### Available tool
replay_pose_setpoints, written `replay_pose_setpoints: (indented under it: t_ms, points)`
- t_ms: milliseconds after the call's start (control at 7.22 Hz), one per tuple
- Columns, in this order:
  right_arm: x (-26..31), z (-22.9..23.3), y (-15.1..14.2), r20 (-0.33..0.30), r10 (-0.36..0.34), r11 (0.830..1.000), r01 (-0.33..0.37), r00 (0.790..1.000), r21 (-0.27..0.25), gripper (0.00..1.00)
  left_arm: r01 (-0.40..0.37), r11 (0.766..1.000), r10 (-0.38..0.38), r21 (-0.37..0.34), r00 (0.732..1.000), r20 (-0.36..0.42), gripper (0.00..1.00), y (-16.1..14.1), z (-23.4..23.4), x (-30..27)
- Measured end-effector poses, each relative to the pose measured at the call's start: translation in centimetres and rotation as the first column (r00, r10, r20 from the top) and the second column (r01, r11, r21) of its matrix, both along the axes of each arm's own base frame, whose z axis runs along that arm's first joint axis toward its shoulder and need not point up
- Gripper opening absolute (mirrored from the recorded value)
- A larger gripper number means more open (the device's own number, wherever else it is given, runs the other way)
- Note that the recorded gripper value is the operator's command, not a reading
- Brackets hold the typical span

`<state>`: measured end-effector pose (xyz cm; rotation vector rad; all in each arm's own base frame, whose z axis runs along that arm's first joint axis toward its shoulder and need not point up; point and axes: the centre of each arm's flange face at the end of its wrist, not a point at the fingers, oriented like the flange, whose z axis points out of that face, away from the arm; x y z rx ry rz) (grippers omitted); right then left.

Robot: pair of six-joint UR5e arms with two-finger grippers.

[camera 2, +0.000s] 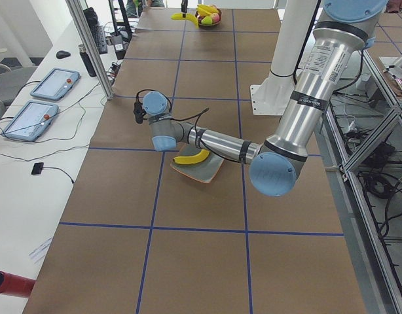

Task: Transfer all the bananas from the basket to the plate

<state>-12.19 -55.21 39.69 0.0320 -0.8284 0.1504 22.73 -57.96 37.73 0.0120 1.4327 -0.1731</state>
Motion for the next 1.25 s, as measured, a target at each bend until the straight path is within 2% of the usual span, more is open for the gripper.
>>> replay_pose_setpoints:
  t_ms: [277,416,693,970,1247]
  points:
    - [-7.2,-6.3,0.0,0.106,0.022,1.000,-0.021,0.994,-0.013,0.00,0.016,1.000,-0.016,0.005,1.000,-0.014,1.00,-0.7,-4.7,4.4]
    - [-10.4,-8.3,0.8,0.168,0.022,1.000,-0.022,0.986,0.000,0.00,0.011,1.000,-0.010,0.028,0.999,-0.031,1.00,-0.7,-7.1,6.1]
    - [-14.7,-11.9,1.3,0.267,-0.028,1.000,0.024,0.963,0.019,0.00,-0.017,0.996,0.023,0.087,0.997,-0.069,0.99,0.0,-11.0,8.8]
    - [-16.7,-15.6,0.7,0.328,-0.069,0.998,0.067,0.942,0.015,0.00,-0.061,0.981,0.085,0.182,0.988,-0.129,0.99,2.7,-14.8,12.8]
    - [-18.7,-19.0,0.4,0.359,-0.074,0.997,0.077,0.930,0.005,0.00,-0.093,0.961,0.143,0.260,0.972,-0.184,0.99,6.4,-18.5,16.9]
